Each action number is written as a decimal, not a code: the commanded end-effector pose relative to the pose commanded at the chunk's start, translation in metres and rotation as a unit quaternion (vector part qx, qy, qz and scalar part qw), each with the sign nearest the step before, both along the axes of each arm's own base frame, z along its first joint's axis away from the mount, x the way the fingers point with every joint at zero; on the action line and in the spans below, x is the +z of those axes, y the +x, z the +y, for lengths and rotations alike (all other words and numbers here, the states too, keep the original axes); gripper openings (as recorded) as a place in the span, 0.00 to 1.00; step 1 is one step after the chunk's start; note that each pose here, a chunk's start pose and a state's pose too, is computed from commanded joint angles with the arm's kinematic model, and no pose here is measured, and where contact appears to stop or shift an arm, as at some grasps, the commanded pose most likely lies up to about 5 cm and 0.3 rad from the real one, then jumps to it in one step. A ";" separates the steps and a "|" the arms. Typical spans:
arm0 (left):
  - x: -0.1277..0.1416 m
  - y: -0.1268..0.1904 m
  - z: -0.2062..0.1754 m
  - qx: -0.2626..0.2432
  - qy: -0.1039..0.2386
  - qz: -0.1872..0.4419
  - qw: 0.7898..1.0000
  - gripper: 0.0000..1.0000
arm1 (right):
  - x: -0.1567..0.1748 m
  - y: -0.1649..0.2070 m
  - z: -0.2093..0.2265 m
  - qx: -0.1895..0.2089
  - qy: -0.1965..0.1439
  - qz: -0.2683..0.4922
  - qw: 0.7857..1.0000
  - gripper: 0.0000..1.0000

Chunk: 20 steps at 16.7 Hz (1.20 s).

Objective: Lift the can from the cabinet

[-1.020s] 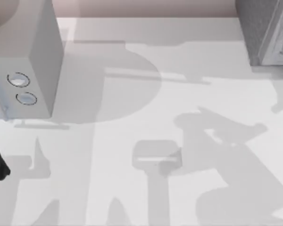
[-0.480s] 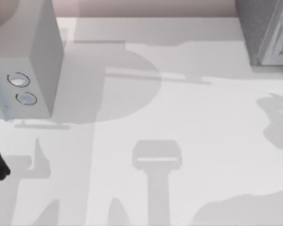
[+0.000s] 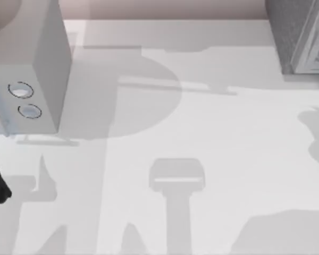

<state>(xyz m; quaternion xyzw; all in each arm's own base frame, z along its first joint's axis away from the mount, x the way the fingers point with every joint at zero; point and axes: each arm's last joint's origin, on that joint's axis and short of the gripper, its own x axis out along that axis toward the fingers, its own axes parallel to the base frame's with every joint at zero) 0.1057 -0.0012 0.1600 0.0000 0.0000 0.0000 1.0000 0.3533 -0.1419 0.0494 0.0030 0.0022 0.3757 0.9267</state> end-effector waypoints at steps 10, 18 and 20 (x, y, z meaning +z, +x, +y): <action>0.000 0.000 0.000 0.000 0.000 0.000 1.000 1.00 | -0.005 0.017 0.015 -0.002 -0.002 -0.003 1.000 0.08; 0.000 0.000 0.000 0.000 0.000 0.000 1.000 1.00 | -0.005 0.017 0.015 -0.002 -0.002 -0.003 1.000 0.68; 0.000 0.000 0.000 0.000 0.000 0.000 1.000 1.00 | -0.005 0.017 0.015 -0.002 -0.002 -0.003 1.000 0.83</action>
